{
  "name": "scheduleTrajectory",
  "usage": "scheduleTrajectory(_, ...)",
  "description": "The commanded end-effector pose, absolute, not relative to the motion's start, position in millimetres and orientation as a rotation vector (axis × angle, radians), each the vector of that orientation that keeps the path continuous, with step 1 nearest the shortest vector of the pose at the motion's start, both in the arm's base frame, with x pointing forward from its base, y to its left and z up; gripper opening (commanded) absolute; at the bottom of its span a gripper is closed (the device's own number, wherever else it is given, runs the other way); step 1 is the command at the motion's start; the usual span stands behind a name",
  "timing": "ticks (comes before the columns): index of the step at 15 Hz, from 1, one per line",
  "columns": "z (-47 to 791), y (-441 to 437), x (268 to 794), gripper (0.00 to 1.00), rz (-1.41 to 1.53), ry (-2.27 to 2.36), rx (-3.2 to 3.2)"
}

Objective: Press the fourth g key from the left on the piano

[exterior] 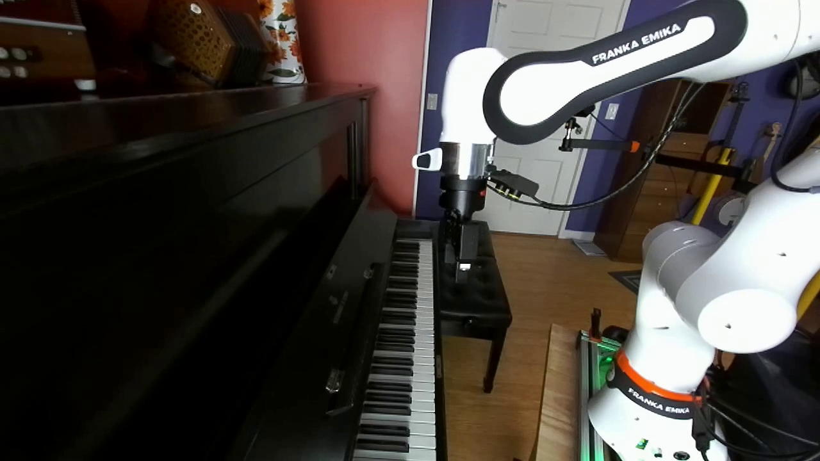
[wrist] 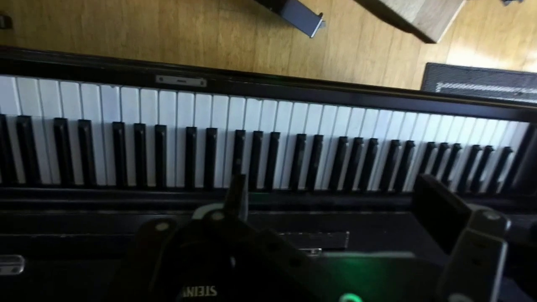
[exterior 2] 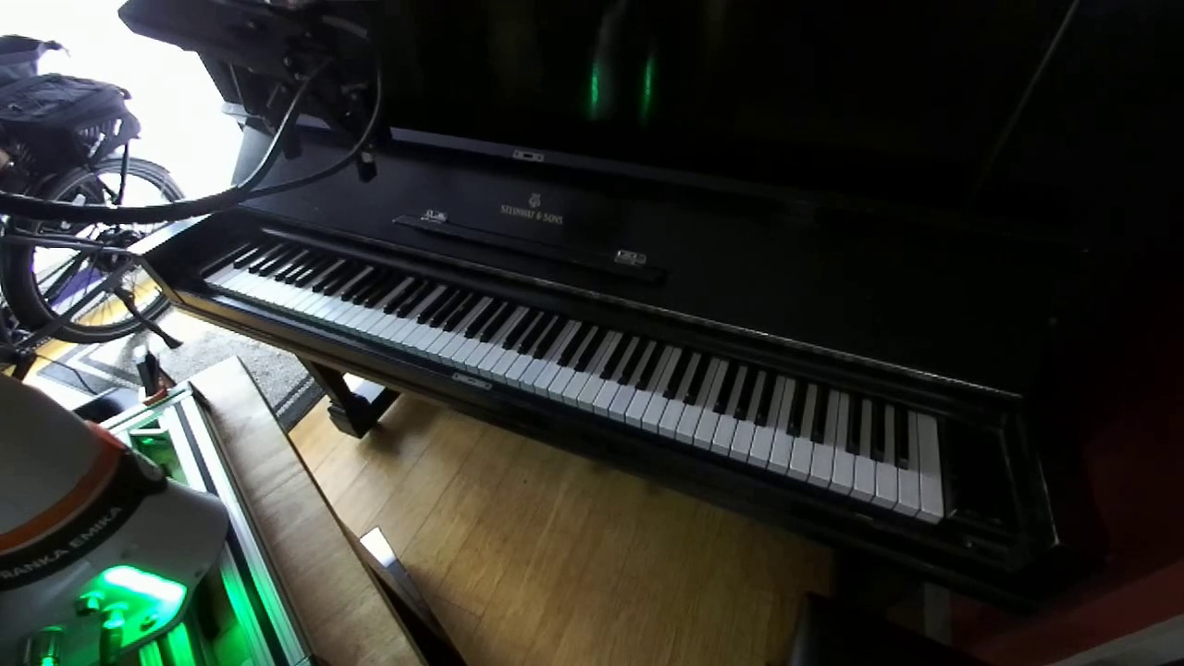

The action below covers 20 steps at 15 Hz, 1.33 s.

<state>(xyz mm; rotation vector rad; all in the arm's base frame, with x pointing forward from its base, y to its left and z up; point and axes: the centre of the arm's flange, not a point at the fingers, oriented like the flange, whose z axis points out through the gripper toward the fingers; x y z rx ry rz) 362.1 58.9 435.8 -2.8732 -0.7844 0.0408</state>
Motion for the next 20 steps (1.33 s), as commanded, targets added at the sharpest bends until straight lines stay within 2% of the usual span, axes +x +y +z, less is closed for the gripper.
scheduleTrajectory(1,378.4,48.7,378.6,1.0,-0.01,-0.815,-2.952)
scheduleTrajectory(9,273.2,26.3,387.5,1.0,0.056,-0.84,-2.999)
scheduleTrajectory(10,300.0,34.3,380.4,1.0,0.022,-0.818,-2.994)
scheduleTrajectory(17,279.7,30.6,384.3,1.0,0.064,-0.812,-2.994)
scheduleTrajectory(20,247.9,21.2,396.9,1.0,0.172,-0.75,-2.951)
